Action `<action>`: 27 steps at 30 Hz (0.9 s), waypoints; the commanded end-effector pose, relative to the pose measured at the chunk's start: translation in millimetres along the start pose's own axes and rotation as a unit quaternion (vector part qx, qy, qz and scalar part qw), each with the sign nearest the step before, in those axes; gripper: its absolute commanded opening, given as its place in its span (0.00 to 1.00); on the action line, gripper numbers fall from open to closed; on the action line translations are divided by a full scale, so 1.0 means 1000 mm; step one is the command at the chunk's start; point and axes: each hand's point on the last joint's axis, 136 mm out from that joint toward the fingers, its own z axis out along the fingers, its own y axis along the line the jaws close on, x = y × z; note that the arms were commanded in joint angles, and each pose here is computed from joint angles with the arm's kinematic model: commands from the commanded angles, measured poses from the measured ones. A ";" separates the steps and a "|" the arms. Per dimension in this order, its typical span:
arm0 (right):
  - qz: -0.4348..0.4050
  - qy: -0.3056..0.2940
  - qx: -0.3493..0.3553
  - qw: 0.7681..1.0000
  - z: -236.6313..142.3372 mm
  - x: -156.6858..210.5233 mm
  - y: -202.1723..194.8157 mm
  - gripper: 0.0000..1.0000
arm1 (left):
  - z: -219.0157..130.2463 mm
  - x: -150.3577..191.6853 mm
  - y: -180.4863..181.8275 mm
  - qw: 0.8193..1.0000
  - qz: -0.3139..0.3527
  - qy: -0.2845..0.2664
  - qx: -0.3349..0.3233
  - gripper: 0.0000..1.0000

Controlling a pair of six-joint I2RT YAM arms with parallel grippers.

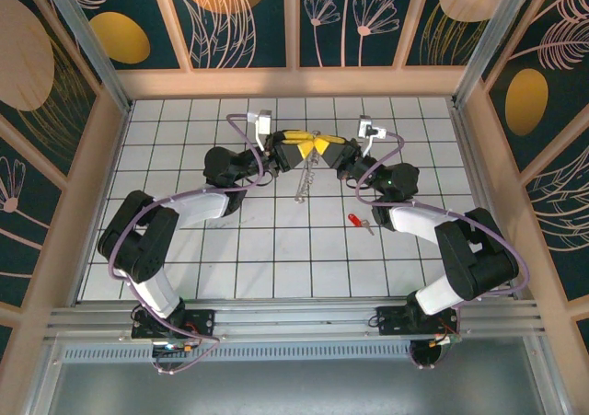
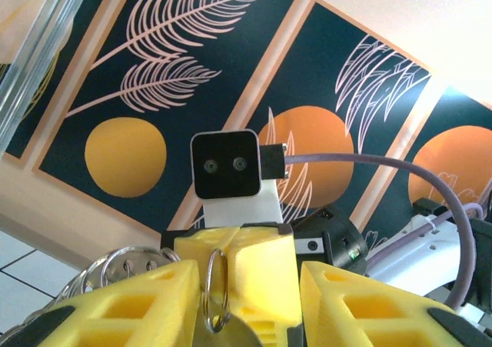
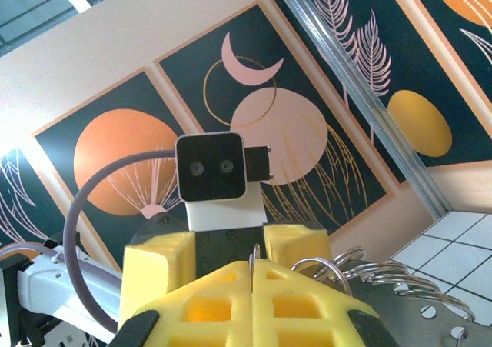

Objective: Put the keys on the keyring

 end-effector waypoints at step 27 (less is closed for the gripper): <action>-0.038 -0.015 -0.020 0.999 -0.004 -0.010 0.025 0.00 | 0.000 0.007 -0.008 1.000 0.014 0.012 0.010 0.20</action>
